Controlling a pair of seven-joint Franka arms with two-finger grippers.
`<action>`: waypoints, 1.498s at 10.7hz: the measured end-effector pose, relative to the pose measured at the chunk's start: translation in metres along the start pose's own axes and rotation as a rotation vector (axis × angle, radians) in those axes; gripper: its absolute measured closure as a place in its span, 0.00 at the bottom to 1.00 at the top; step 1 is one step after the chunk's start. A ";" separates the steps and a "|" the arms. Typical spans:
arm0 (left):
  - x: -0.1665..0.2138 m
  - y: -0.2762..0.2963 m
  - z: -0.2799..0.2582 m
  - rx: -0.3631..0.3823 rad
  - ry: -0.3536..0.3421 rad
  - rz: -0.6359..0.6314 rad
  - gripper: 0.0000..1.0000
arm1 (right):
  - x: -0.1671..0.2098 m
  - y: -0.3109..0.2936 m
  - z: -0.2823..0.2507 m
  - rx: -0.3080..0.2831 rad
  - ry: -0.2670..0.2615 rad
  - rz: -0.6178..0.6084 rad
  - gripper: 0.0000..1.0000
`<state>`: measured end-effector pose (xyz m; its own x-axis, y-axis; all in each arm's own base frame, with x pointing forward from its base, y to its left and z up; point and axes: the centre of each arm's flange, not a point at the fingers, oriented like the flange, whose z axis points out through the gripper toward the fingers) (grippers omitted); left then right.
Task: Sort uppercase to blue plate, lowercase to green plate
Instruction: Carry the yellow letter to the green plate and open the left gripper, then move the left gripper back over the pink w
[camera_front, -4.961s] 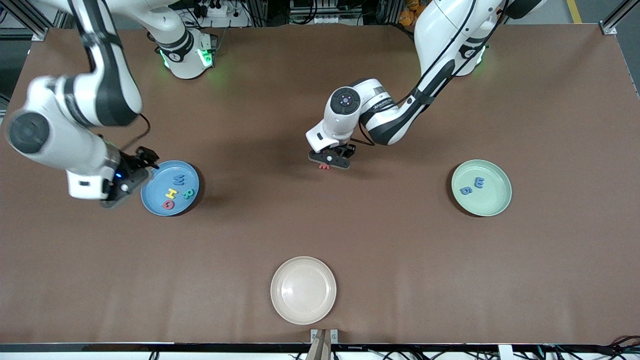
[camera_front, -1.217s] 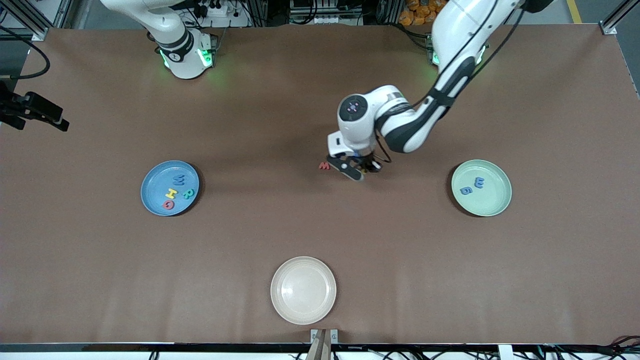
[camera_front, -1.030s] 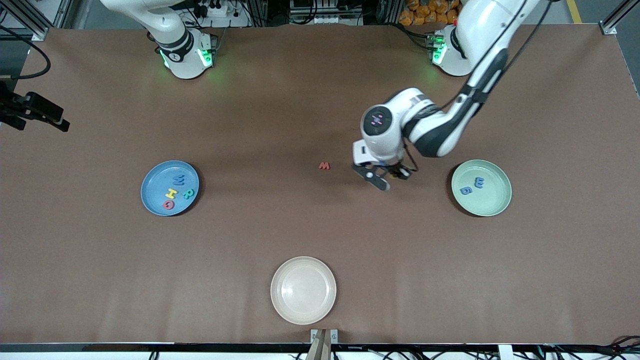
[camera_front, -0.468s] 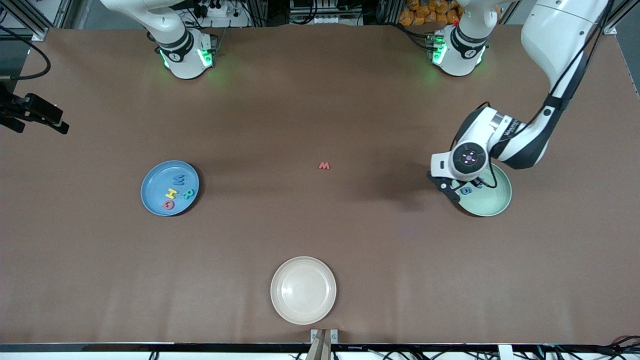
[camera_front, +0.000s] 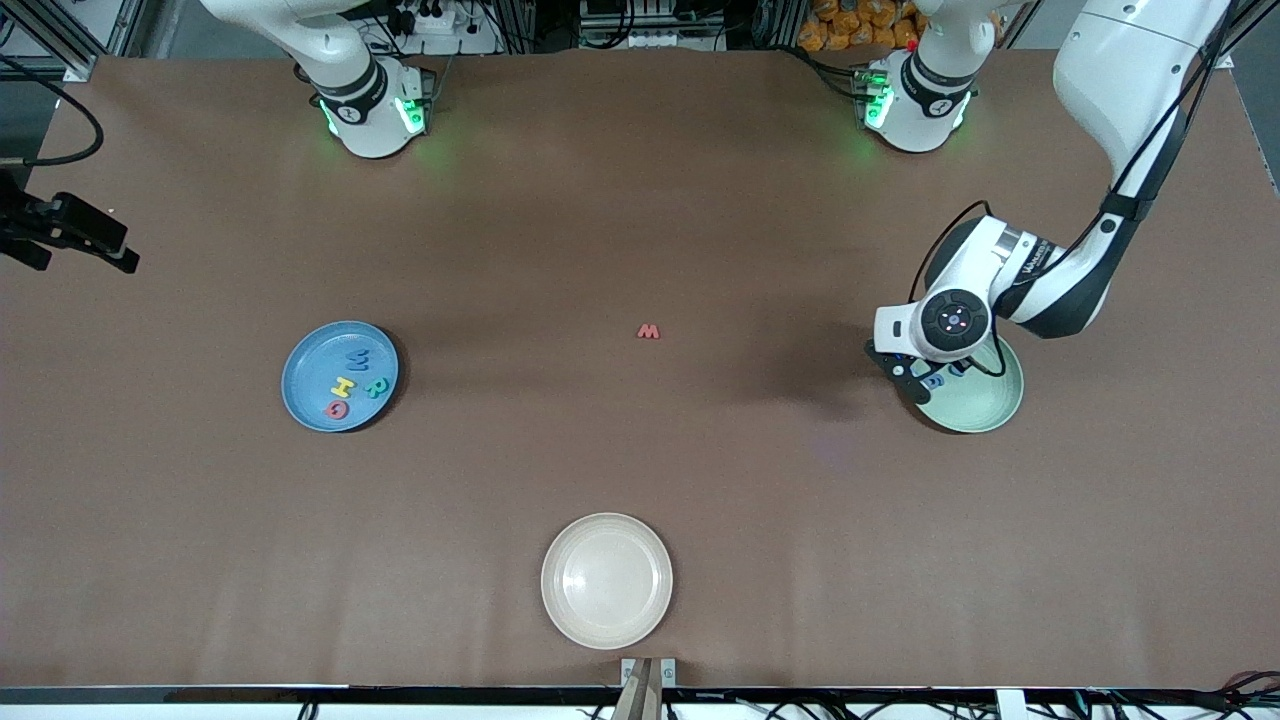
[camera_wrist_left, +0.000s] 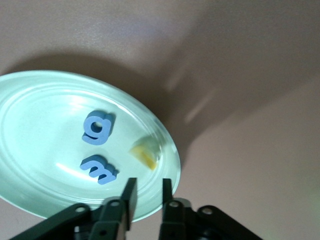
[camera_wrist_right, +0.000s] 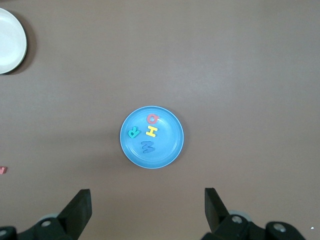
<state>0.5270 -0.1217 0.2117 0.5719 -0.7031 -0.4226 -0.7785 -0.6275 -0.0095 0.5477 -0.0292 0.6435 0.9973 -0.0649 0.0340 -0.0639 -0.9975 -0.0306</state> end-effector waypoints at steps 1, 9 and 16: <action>0.000 -0.003 -0.002 0.003 0.009 -0.005 0.51 | 0.001 0.000 0.000 0.000 0.004 0.000 0.00; 0.094 0.118 -0.124 -0.197 0.291 -0.231 0.48 | -0.001 -0.002 0.005 -0.002 -0.028 -0.002 0.00; 0.145 0.252 -0.165 0.022 0.516 0.133 0.34 | -0.002 -0.005 0.007 -0.002 -0.036 -0.008 0.00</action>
<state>0.4563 -0.4366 0.2973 0.5161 -0.8528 0.0795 -0.8552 -0.5182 -0.0075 0.5466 -0.0242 0.6367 0.9984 -0.0560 -0.0017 -0.0560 -0.9980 -0.0286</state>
